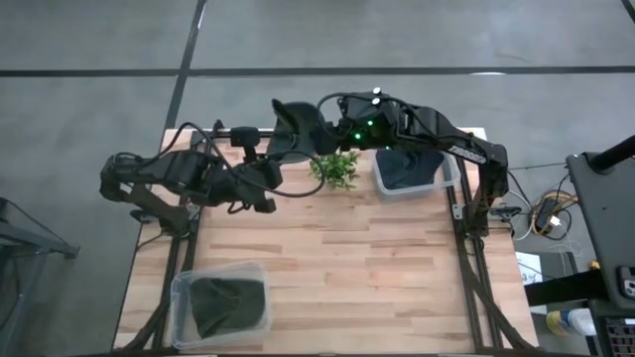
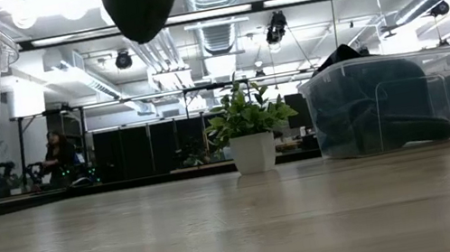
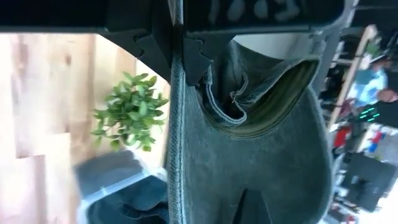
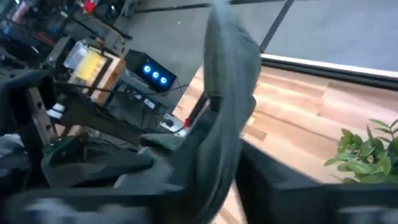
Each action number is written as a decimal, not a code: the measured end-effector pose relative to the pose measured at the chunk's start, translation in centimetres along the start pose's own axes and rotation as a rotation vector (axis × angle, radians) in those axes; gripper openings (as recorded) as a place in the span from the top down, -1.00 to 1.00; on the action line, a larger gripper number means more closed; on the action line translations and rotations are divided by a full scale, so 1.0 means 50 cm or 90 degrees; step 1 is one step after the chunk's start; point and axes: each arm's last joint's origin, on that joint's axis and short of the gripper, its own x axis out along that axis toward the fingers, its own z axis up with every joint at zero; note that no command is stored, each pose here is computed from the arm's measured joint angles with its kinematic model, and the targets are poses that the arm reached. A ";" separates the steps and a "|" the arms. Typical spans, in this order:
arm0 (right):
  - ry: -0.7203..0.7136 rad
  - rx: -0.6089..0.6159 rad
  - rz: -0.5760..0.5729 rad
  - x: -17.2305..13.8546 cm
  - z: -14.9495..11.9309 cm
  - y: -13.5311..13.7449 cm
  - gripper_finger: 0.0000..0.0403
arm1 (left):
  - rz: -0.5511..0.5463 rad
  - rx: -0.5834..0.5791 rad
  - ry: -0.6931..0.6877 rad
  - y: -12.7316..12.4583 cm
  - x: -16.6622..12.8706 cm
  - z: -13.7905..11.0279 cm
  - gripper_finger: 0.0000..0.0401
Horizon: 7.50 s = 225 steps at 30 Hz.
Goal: Pick & Place hat
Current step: Put the black cap into the bottom transparent bin, then return to Home Position
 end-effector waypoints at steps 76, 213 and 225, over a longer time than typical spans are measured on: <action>0.120 -0.354 0.088 -0.012 -0.138 0.072 0.76 | -0.403 -0.281 0.025 0.134 -0.073 0.008 0.96; 0.037 -0.379 0.197 -0.020 -0.215 -0.119 0.96 | -0.288 -0.561 -0.299 0.061 -0.141 -0.417 1.00; -0.077 -0.502 0.042 -0.039 -0.290 -0.303 0.96 | -0.274 -0.493 -0.374 -0.012 -0.074 -0.429 1.00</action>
